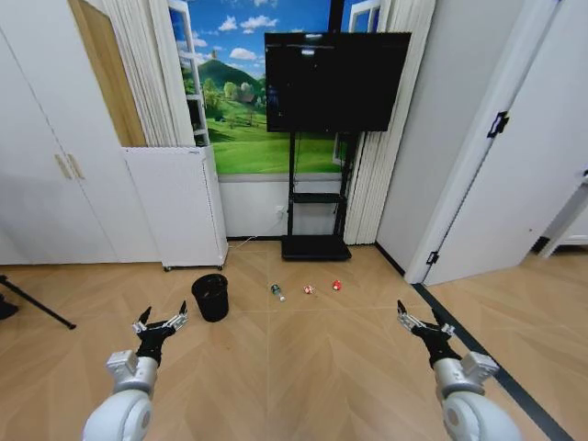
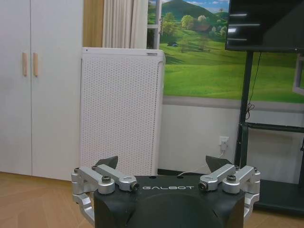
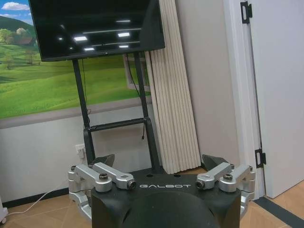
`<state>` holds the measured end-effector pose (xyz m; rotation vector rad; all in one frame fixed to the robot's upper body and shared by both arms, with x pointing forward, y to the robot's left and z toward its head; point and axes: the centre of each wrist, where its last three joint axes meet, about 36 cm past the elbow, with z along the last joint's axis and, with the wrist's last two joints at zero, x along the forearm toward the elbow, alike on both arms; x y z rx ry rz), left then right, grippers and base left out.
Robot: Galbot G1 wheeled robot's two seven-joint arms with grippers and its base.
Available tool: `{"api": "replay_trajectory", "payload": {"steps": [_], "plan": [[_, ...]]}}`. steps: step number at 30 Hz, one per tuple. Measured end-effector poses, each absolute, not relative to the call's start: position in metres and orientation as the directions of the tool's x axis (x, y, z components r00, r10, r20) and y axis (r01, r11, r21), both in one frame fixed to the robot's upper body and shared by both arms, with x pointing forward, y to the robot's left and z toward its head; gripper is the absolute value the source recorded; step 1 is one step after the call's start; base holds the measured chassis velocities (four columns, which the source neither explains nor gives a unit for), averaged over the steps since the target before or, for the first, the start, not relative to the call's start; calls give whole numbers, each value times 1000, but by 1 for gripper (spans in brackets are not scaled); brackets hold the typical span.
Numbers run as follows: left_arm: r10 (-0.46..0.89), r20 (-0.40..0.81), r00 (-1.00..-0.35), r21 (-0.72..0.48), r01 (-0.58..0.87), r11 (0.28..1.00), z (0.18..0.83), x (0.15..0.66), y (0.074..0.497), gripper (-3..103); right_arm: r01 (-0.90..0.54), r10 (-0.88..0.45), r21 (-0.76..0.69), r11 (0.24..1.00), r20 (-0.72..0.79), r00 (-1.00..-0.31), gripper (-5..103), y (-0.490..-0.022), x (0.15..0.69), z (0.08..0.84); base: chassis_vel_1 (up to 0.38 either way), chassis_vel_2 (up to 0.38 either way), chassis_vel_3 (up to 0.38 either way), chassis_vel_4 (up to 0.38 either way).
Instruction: Pick up the trash bin and place the garbage on the floor into it.
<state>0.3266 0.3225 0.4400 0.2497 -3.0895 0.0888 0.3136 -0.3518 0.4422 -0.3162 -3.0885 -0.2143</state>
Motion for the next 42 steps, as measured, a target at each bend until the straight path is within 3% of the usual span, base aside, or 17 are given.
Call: {"api": "replay_trajectory", "payload": {"steps": [42], "plan": [[-171, 44, -984, -53, -173, 984, 439, 325, 325, 100, 186, 183, 137, 973, 39, -982, 100, -352, 320, 442, -187, 185, 186, -192]]}}
